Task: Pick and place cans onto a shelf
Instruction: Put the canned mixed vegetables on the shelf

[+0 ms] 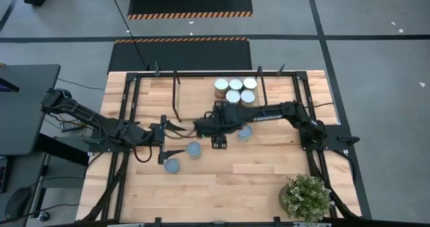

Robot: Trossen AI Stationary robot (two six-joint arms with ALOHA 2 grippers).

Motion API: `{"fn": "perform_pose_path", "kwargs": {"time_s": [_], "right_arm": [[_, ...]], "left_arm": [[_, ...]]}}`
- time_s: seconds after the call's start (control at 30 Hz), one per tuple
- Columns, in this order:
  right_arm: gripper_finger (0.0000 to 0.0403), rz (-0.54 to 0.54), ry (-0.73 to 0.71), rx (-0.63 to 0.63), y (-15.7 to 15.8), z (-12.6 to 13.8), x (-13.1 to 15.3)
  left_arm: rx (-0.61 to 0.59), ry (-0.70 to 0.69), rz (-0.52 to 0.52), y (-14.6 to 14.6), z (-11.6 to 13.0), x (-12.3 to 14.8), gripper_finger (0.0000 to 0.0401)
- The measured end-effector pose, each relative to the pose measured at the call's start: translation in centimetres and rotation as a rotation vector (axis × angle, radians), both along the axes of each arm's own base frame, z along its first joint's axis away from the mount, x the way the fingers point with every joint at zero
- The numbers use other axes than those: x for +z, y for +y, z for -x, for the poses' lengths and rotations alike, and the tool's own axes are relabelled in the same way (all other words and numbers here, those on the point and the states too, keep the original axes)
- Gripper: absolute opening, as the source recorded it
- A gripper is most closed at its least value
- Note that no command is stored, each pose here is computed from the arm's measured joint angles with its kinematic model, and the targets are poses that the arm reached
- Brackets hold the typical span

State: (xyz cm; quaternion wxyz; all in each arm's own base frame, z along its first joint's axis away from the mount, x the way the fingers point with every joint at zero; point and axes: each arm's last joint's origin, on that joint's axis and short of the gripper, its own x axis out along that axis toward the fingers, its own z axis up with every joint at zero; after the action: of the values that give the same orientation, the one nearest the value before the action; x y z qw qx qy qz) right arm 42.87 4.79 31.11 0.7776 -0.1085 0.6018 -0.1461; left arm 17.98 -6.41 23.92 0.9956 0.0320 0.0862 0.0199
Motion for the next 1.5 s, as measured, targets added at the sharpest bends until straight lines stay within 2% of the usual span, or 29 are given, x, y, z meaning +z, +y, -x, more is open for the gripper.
{"fn": "perform_pose_path", "kwargs": {"time_s": [0.27,0.5,0.63,0.93,1.13,1.27,1.5], "right_arm": [[0.0377,0.002,0.011,0.054,4.5,1.2,0.1],[0.0377,0.005,0.149,0.056,5.5,1.9,-3.3],[0.0377,0.012,0.189,0.042,4.7,2.7,-5.2],[0.0377,-0.043,0.030,-0.025,1.6,7.3,-4.5],[0.0377,-0.109,0.009,-0.074,0.3,9.9,-4.9],[0.0384,-0.159,0.000,-0.046,-0.1,10.3,-5.8],[0.0398,-0.160,0.001,0.006,-0.9,9.5,-7.3]], "left_arm": [[-0.007,0.009,0.004,-0.2,0.1,-0.1,0.0389],[-0.004,0.005,0.024,-0.2,0.1,-0.1,0.0389],[-0.004,0.004,0.024,-0.2,0.1,-0.1,0.0389],[0.003,0.002,0.016,-0.1,0.0,0.0,0.0389],[0.056,-0.044,0.034,0.9,-0.4,0.4,0.0389],[0.092,-0.047,0.041,1.5,-0.6,0.4,0.0388],[0.109,-0.044,-0.008,2.0,-0.7,0.4,0.0389]]}}
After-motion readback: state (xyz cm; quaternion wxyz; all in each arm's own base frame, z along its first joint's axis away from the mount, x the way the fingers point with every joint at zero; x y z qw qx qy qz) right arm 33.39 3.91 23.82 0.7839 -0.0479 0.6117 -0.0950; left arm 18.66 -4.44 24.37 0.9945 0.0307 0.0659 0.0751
